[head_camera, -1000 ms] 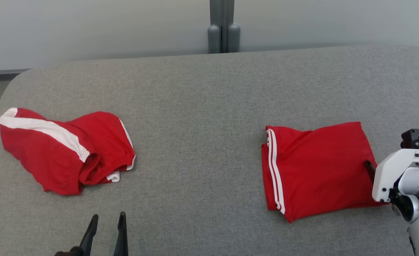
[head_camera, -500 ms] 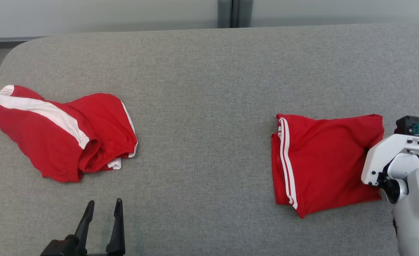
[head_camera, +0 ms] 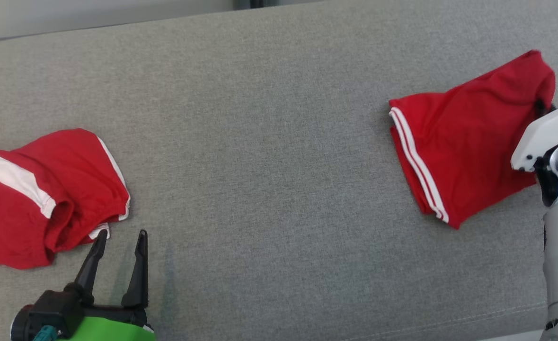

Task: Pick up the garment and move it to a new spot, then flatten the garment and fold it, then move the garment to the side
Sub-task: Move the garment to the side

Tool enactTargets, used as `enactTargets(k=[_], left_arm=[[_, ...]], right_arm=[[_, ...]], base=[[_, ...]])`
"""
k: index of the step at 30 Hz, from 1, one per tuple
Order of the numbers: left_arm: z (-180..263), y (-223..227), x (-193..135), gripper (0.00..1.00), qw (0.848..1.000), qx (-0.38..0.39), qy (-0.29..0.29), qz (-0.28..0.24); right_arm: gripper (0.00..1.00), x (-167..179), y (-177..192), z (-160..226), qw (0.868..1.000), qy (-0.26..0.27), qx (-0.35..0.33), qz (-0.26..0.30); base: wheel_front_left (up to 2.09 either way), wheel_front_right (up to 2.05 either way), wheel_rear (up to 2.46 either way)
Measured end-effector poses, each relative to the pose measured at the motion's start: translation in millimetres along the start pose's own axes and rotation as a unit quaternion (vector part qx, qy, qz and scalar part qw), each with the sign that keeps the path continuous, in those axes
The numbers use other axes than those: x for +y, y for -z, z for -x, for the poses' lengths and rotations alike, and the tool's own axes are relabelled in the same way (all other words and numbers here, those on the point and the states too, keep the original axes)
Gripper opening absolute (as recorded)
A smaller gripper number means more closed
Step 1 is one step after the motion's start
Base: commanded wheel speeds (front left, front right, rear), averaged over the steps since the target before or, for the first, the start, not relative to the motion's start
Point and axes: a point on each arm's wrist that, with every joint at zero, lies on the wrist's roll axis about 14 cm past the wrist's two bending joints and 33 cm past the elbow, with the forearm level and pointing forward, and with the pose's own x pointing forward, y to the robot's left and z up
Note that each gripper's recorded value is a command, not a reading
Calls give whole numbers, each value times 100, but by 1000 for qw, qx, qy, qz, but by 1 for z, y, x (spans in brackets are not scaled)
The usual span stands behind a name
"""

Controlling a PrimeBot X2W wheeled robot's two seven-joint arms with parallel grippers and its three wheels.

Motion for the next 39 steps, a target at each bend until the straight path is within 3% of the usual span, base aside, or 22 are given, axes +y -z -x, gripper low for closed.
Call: enactTargets(k=[8, 21, 22, 23, 29, 39], left_arm=[[-42, 12, 1, 100, 999, 16, 45, -20], [-51, 56, 26, 100, 997, 73, 28, -16], [-50, 57, 28, 100, 997, 74, 26, -16], [-50, 57, 29, 100, 997, 74, 24, -16], [-49, 51, 24, 100, 998, 63, 15, -3], [-23, 39, 2, 100, 998, 45, -11, 38]], right_arm=[[0, -60, -35, -30, 994, 100, -48, 15], [0, -124, -32, -60, 976, 208, -24, 66], [32, -122, -34, -62, 975, 208, -27, 75], [100, -120, -36, -64, 974, 208, -31, 80], [100, -116, -62, -57, 967, 204, -84, 128], [100, -39, -86, -18, 962, 82, -210, 151]], base=[[0, 0, 0], [0, 0, 0], [0, 0, 0], [0, 0, 0], [0, 0, 0], [0, 0, 0]])
